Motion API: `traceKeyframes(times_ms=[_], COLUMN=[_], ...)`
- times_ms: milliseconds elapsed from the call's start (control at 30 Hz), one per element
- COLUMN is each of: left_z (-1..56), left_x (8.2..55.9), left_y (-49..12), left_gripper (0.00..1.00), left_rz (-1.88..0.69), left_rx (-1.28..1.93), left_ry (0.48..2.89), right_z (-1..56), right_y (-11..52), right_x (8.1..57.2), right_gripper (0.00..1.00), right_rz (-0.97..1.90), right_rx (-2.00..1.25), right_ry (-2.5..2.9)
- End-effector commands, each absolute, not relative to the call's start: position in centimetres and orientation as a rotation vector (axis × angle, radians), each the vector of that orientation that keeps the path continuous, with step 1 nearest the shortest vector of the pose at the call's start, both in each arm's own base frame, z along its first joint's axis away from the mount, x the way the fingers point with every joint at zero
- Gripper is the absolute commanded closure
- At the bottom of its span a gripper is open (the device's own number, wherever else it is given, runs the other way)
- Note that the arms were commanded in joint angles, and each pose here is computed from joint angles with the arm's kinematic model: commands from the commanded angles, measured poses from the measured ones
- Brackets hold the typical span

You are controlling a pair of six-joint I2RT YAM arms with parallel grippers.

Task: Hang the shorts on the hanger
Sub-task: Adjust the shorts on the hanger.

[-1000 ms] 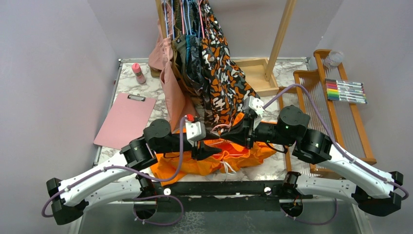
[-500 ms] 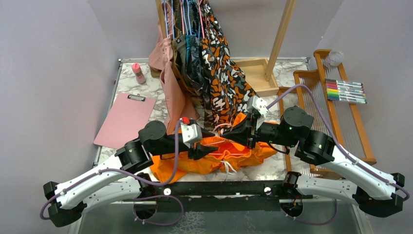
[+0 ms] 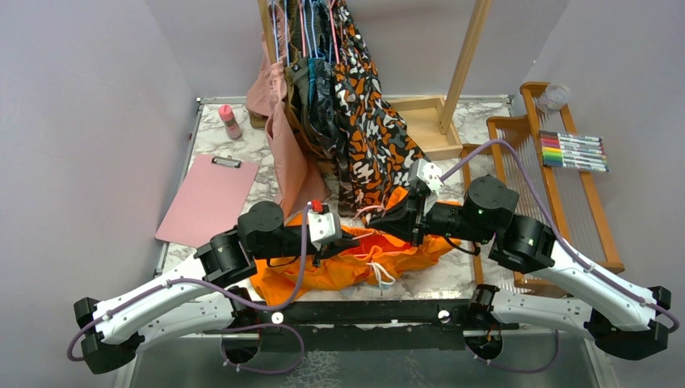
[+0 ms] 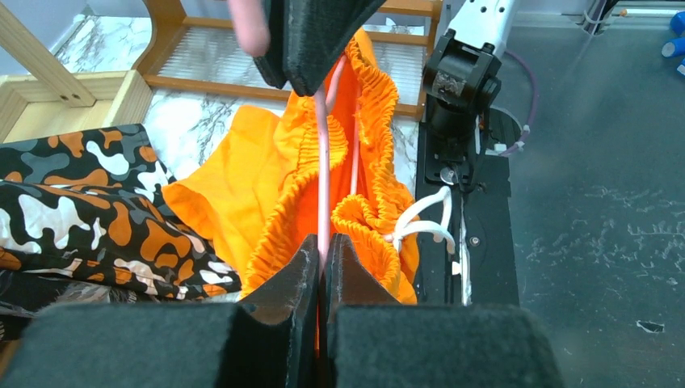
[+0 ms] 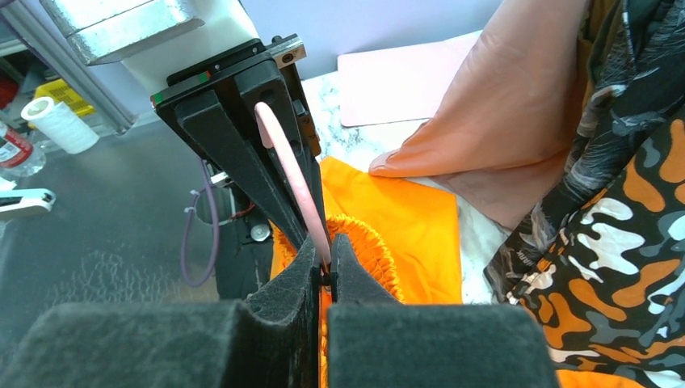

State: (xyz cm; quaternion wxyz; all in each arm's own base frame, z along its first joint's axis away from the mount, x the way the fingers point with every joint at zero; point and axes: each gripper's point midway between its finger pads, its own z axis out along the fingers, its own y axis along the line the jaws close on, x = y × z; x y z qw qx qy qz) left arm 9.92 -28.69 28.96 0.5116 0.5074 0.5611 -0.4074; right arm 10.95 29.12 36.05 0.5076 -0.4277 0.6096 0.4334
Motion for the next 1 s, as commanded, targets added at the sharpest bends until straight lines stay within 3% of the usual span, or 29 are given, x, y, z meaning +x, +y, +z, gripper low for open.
traceKeyframes(times_ms=[0,67,133,167,233,967], left_z=[29.5,30.0,30.7,30.9,31.4,34.0], left_x=[10.9,10.8,10.6,10.4,10.1,7.9], left_y=[-27.8,-27.6,-27.5,-27.4,-27.4,-28.1], left_gripper=[1.0,1.0,1.0,1.0,1.0,1.0], left_rz=[-0.937,-0.94,-0.949,-0.956,-0.973,-1.105], left_rx=[1.147,1.134,1.126,1.126,1.128,1.173], left_ry=[1.352,1.335,1.31,1.299,1.28,1.19], right_z=[39.1,38.8,38.4,38.1,37.3,34.5], right_y=[28.8,29.0,28.9,28.7,28.3,30.3], right_x=[9.4,8.9,8.7,8.7,8.7,9.8], right_gripper=[0.99,0.95,0.66,0.57,0.49,0.46], right_rz=[1.119,1.138,1.134,1.128,1.103,1.052], right_rx=[-1.042,-1.08,-1.103,-1.111,-1.115,-1.213], right_ry=[1.372,1.38,1.396,1.402,1.416,1.404])
